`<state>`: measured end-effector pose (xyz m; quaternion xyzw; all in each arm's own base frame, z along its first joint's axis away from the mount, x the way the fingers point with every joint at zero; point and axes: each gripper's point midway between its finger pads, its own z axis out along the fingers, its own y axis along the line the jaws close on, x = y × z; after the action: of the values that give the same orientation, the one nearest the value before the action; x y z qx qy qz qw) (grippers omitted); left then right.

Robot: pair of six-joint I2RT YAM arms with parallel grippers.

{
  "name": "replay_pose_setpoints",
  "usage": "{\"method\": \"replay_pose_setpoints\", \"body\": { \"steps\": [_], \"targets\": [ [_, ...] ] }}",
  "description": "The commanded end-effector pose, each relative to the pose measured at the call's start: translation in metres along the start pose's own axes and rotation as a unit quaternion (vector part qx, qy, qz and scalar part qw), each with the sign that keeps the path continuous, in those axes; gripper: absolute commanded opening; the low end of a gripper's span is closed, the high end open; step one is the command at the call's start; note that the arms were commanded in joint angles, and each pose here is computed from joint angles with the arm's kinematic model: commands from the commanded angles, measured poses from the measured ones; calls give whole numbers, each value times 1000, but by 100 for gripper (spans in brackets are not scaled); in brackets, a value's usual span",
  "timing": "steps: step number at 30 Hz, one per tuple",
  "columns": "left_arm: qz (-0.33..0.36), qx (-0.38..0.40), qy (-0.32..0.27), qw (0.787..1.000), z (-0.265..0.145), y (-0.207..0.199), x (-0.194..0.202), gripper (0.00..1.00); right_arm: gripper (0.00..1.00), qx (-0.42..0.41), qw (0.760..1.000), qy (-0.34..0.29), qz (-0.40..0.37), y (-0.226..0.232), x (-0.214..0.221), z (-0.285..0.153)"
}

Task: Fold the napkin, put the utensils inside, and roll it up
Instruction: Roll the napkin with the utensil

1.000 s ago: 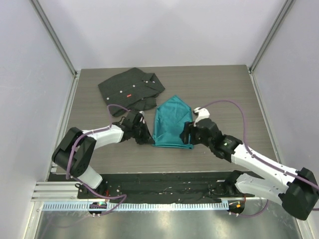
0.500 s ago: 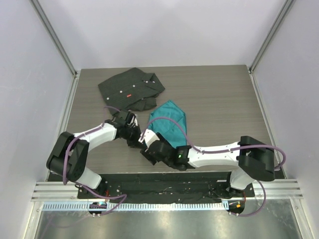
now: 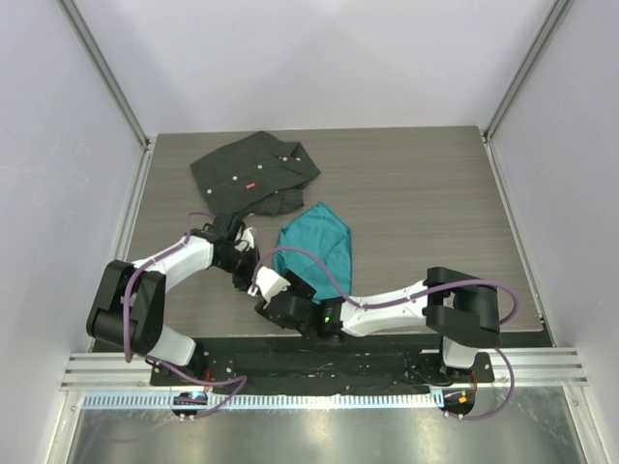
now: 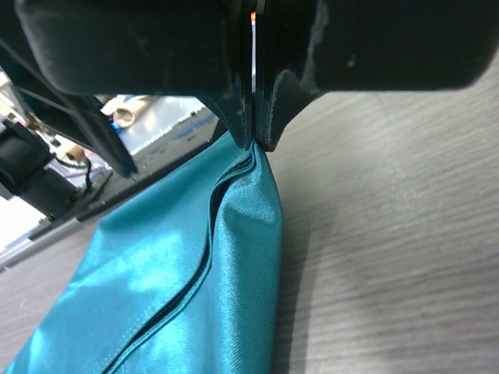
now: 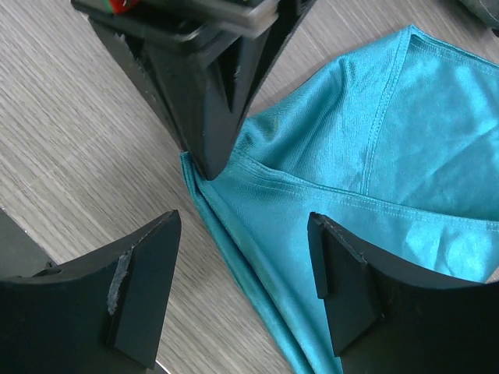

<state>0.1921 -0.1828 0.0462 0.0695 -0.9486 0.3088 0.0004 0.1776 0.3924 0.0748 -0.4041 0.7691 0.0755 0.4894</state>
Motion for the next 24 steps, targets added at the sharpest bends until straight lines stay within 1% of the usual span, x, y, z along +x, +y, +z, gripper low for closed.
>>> {"method": "replay_pose_setpoints", "body": {
  "steps": [1,10,13,14,17,24],
  "targets": [
    [0,33,27,999,-11,-9,7,0,73,39,998,-43,13,1,-29,6],
    [-17,44,30,998,-11,-8,8,0,70,64,997,-33,-12,2,-10,21],
    [-18,44,26,999,-12,-7,6,0,67,98,995,-30,-14,-5,-3,26],
    [-22,44,25,998,-12,-5,5,0,64,119,992,-25,-17,-11,2,28],
    [-28,44,26,998,-11,-3,4,0,57,135,990,-21,-19,-16,6,27],
    [-34,49,18,998,-14,-2,-1,0,47,144,989,-10,-23,-27,24,17]
  ]
}}
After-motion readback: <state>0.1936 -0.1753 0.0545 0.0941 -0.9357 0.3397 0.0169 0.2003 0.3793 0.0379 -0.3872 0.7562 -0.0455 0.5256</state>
